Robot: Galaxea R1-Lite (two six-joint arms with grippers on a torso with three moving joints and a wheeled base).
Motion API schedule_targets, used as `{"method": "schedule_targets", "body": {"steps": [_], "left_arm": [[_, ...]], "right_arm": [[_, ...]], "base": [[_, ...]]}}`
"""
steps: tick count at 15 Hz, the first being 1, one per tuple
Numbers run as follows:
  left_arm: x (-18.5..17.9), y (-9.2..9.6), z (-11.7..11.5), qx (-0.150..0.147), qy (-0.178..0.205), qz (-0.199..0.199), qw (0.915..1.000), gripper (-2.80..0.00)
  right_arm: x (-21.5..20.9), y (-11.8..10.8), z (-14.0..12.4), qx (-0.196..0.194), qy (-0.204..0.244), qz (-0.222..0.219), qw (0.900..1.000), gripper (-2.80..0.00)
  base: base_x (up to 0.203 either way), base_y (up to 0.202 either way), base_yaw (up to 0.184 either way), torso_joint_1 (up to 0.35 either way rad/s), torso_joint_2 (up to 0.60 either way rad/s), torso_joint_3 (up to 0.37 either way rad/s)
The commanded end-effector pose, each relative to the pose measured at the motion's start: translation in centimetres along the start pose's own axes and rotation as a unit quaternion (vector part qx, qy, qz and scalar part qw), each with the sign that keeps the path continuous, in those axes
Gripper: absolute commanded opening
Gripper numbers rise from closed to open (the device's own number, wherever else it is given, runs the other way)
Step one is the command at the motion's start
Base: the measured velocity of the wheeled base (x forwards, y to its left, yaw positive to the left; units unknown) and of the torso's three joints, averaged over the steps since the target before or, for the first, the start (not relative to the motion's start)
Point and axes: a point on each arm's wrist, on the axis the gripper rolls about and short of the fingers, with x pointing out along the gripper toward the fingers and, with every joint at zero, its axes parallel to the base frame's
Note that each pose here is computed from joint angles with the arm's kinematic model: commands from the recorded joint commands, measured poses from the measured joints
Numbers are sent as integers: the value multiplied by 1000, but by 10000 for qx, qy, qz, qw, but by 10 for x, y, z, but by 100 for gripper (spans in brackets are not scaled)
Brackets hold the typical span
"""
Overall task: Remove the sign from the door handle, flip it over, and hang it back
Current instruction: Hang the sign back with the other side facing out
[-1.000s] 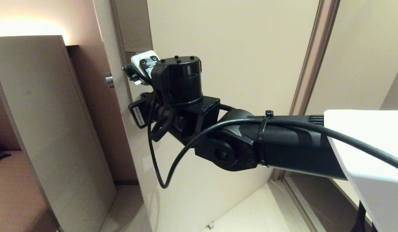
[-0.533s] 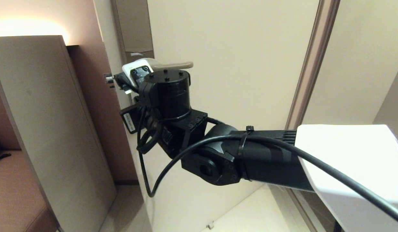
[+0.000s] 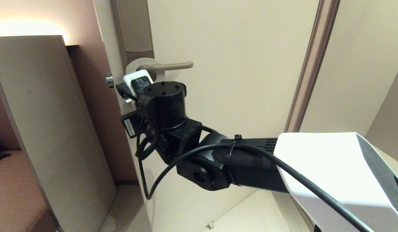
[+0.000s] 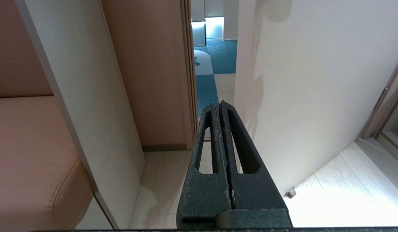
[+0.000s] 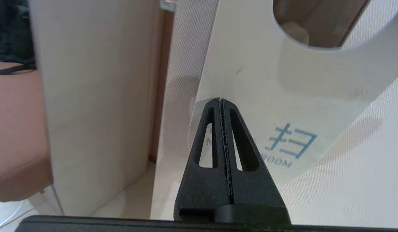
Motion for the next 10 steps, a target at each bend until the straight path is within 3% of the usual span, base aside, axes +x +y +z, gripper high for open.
{"method": "schedule_targets", "body": {"steps": [1, 10], "left_arm": [[0, 0, 0, 0, 4, 0, 10000, -280], [0, 0, 0, 0, 4, 0, 10000, -280]], "right_arm": [[1, 1, -3, -16, 36, -102, 9999, -280], [-15, -7, 27, 28, -101, -383, 9992, -280]], "base": [[0, 0, 0, 0, 0, 0], [0, 0, 0, 0, 0, 0]]}}
